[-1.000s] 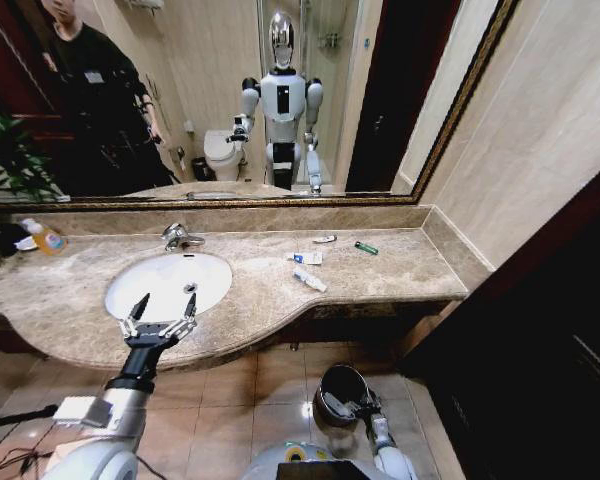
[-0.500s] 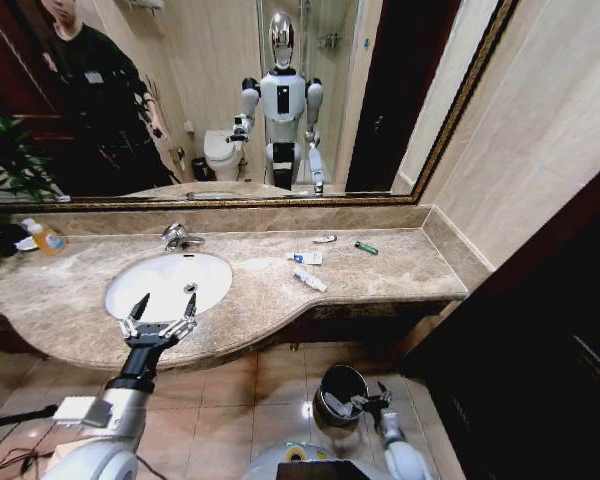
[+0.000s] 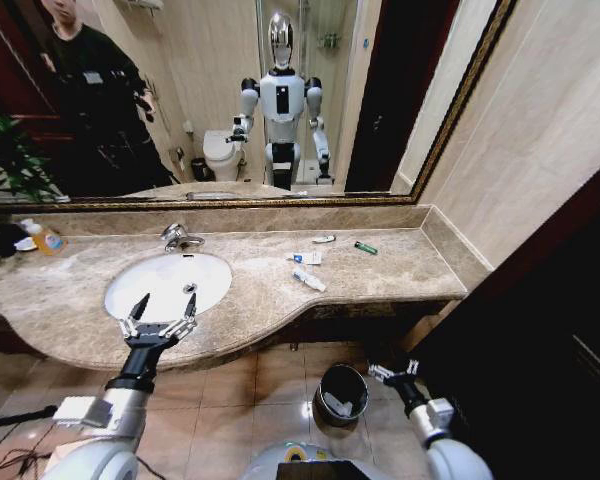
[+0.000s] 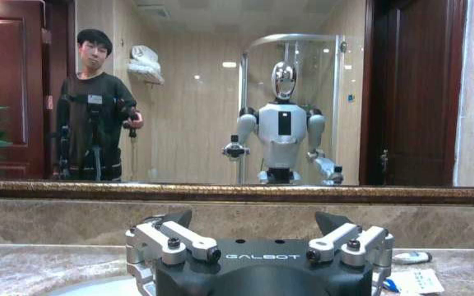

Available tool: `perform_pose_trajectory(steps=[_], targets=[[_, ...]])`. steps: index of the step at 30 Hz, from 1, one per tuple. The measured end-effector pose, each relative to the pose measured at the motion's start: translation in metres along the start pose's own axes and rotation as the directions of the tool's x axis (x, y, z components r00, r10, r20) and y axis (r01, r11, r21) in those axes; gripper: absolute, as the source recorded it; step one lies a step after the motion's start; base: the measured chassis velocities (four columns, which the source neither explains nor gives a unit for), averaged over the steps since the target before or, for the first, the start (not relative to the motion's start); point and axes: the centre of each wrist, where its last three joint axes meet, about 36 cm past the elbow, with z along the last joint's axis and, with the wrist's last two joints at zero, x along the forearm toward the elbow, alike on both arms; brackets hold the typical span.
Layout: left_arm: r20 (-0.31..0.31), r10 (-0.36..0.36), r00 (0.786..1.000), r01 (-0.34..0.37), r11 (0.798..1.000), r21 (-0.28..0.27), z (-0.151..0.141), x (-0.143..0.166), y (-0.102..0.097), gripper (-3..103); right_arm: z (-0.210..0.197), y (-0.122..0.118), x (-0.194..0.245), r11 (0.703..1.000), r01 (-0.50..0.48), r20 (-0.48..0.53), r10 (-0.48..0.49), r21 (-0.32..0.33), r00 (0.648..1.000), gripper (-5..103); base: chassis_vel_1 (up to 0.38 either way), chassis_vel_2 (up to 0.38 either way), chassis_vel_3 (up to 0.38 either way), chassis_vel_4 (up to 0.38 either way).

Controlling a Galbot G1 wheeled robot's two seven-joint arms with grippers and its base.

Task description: Pick up the trash from the sink and place it in the trash bin.

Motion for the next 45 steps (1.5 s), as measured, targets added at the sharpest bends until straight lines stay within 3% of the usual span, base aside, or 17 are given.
perform_pose_trajectory(steps=[6, 9, 20, 35, 45], targets=[[0.0, 0.0, 1.0, 0.0, 1.0, 0.0, 0.0, 0.0, 0.0, 100, -0.044, -0.011, -0.041, 0.992, 0.121, 0.033, -0.122, 0.032, 0.992, 100, 0.0, 0.0, 0.0, 0.0], [0.0, 0.0, 1.0, 0.0, 1.0, 0.0, 0.0, 0.0, 0.0, 100, -0.063, -0.024, -0.071, 0.97, 0.234, 0.028, -0.236, 0.067, 0.971, 100, 0.0, 0.0, 0.0, 0.0], [0.0, 0.0, 1.0, 0.0, 1.0, 0.0, 0.0, 0.0, 0.0, 100, -0.083, -0.049, -0.134, 0.94, 0.327, 0.034, -0.331, 0.098, 0.943, 100, 0.0, 0.0, 0.0, 0.0], [0.0, 0.0, 1.0, 0.0, 1.0, 0.0, 0.0, 0.0, 0.0, 100, -0.09, 0.003, -0.197, 0.885, 0.456, 0.016, -0.459, 0.099, 0.888, 100, 0.0, 0.0, 0.0, 0.0], [0.0, 0.0, 1.0, 0.0, 1.0, 0.0, 0.0, 0.0, 0.0, 100, -0.075, 0.011, -0.228, 0.895, 0.44, -0.06, -0.436, 0.079, 0.898, 100, 0.0, 0.0, 0.0, 0.0]])
